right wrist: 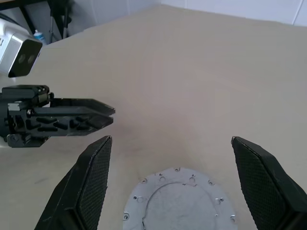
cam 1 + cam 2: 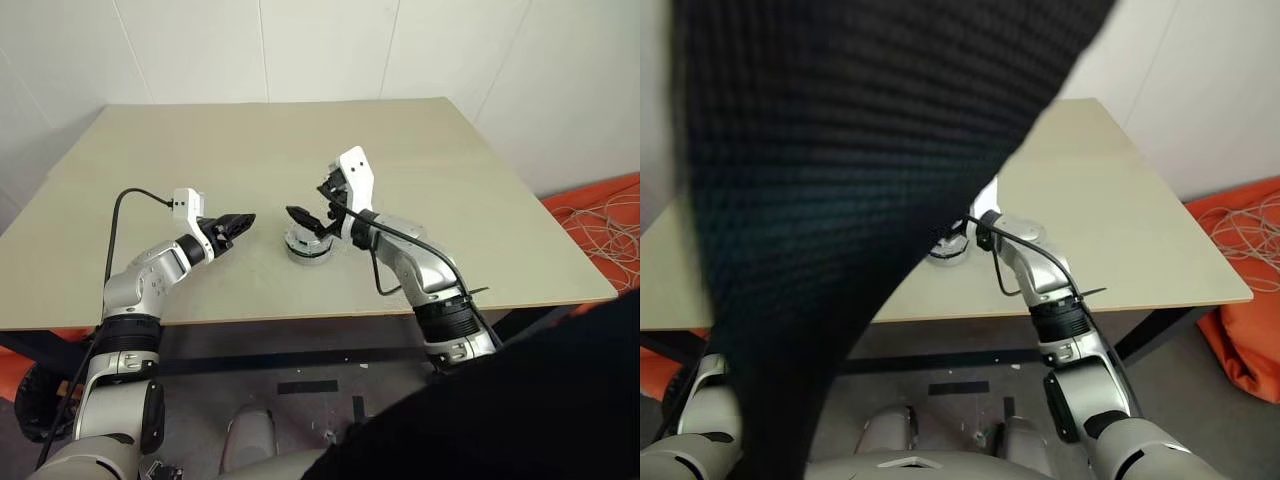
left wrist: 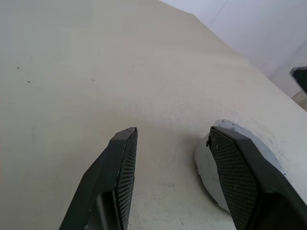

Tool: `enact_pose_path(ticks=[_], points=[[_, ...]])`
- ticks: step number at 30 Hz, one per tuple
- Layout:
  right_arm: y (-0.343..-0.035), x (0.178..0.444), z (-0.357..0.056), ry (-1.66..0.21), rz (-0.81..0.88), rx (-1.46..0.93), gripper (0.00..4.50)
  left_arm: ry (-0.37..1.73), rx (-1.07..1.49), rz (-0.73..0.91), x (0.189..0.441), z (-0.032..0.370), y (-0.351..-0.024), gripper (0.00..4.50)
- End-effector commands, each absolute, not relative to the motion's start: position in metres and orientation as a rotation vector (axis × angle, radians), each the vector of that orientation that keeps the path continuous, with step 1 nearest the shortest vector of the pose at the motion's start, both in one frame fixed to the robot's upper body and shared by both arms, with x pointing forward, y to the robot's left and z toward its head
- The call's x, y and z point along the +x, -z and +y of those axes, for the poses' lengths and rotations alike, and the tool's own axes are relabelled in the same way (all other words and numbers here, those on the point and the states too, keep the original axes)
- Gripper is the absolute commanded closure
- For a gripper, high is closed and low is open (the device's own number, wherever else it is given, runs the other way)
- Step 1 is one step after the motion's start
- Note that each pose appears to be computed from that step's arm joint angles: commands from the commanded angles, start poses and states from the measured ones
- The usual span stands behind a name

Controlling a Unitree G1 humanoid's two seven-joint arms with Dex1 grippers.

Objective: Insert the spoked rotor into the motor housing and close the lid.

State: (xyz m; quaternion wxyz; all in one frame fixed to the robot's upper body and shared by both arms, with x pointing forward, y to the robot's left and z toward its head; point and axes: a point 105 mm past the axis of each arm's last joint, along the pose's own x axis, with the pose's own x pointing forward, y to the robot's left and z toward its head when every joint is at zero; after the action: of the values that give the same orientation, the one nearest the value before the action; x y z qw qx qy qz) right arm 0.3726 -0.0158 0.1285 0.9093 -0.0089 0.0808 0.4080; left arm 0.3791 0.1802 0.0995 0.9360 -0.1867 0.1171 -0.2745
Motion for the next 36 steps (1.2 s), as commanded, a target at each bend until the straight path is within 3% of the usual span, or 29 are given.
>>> enact_pose_path(ticks=[1, 18, 24, 36], points=[[-0.108, 0.373, -0.017, -0.829, 0.231, -0.035, 0.02, 0.564, -0.359, 0.189, 0.380, 0.184, -0.113, 1.95], [-0.089, 0.378, -0.021, -0.802, 0.239, -0.119, 0.02, 0.555, -0.358, 0.185, 0.379, 0.186, -0.114, 1.95], [-0.084, 0.380, -0.025, -0.790, 0.223, -0.180, 1.34, 0.552, -0.354, 0.181, 0.381, 0.187, -0.115, 1.95], [-0.094, 0.382, -0.037, -0.792, 0.199, -0.168, 1.34, 0.551, -0.355, 0.174, 0.382, 0.187, -0.116, 1.95]])
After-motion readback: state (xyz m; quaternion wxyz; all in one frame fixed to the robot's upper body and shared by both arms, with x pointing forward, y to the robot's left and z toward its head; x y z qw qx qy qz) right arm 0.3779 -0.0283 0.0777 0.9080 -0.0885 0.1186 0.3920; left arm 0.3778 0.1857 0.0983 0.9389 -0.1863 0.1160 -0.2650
